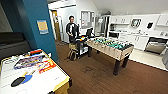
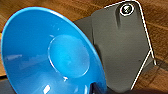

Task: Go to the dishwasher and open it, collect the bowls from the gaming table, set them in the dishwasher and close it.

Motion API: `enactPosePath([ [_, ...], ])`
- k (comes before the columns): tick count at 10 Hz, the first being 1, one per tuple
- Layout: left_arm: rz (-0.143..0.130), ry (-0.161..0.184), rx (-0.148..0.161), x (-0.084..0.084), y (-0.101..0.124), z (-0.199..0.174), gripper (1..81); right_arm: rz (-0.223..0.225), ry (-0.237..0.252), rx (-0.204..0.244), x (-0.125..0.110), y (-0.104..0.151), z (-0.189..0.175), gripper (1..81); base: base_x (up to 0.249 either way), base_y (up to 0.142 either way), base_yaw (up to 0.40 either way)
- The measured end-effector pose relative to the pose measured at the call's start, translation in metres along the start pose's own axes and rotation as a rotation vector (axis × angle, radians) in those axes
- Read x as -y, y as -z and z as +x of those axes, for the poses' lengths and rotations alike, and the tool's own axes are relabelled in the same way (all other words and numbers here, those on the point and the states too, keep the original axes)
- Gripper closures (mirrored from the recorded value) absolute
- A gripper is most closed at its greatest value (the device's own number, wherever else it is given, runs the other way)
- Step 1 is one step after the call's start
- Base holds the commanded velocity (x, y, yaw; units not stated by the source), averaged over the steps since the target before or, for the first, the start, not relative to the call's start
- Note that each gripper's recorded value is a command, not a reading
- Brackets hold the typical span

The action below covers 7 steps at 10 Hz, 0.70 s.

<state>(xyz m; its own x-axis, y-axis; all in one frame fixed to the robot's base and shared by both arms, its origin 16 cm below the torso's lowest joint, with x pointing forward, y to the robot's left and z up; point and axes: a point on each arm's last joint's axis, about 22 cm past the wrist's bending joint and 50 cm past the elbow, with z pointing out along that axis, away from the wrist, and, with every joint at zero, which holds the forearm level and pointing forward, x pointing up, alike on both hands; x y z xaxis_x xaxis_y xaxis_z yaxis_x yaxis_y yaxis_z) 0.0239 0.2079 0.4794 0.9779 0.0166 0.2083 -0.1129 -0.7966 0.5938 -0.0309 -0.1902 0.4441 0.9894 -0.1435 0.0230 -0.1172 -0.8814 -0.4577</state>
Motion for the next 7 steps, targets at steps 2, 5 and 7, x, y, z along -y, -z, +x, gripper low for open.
enactPosePath([
  [2,0.004,-0.001,0.0,0.0031,0.0022,0.0,81.1,0.0,0.0,0.0,0.0,0.0,-0.0003,81.1,0.0,0.0,-0.398],
  [5,0.007,-0.002,0.001,0.0051,0.0036,0.0,81.1,0.0,0.0,0.001,-0.0001,0.0001,-0.0002,81.1,0.0,0.0,-0.398],
  [7,0.005,-0.001,0.001,0.0037,0.0028,-0.0002,81.1,0.0,-0.001,0.003,0.0,0.0003,-0.0024,81.1,0.0,0.0,-0.398],
])
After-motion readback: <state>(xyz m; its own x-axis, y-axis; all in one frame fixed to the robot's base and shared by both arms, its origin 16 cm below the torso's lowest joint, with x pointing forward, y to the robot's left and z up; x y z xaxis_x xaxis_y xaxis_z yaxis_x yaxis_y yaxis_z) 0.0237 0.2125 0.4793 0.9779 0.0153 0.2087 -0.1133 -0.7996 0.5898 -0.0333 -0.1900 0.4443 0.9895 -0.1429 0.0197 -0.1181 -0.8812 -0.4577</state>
